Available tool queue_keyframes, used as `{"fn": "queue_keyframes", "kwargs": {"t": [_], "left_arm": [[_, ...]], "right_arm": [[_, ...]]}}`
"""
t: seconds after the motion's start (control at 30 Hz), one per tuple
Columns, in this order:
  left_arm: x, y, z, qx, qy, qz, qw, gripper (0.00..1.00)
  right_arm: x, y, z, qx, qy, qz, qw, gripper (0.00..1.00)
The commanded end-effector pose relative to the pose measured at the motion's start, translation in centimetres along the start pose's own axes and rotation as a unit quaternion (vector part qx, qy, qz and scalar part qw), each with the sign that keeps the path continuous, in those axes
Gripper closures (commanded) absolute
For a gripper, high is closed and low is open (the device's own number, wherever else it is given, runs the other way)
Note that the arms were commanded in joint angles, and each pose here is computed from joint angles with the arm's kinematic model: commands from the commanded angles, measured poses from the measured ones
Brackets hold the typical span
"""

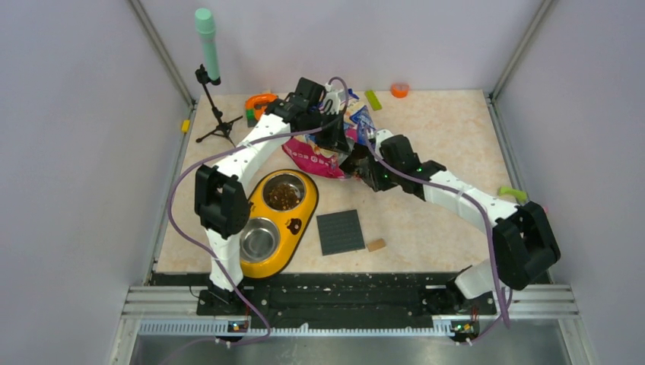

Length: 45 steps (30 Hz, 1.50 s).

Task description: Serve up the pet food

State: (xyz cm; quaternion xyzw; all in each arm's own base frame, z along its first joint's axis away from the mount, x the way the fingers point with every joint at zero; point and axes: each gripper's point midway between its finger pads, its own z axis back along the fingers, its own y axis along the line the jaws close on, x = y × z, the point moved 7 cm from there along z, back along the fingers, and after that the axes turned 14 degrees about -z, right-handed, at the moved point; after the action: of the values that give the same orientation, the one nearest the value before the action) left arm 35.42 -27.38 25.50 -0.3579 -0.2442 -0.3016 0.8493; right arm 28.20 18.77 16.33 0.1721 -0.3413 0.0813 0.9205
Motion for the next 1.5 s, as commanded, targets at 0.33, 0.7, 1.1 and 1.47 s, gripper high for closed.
{"fn": "queue_keyframes", "kwargs": {"t": [0.33, 0.7, 1.1, 1.47], "left_arm": [[4.3, -1.9, 3.7, -0.032, -0.110, -0.017, 0.993, 1.00], [5.5, 0.1, 3.7, -0.032, -0.134, 0.013, 0.990, 1.00], [5.9, 1.1, 3.1, -0.044, -0.128, 0.023, 0.990, 1.00], [5.3, 0.8, 3.9, -0.031, -0.129, 0.025, 0.991, 1.00]], "right_arm": [[-1.2, -0.2, 5.4, 0.011, -0.010, 0.003, 1.000, 1.00], [-1.2, 0.1, 8.4, -0.007, -0.011, 0.012, 1.000, 1.00], [1.1, 0.6, 7.8, 0.008, -0.096, 0.029, 0.995, 1.00], [1.1, 2.9, 4.2, 0.023, -0.164, 0.051, 0.985, 1.00]]}}
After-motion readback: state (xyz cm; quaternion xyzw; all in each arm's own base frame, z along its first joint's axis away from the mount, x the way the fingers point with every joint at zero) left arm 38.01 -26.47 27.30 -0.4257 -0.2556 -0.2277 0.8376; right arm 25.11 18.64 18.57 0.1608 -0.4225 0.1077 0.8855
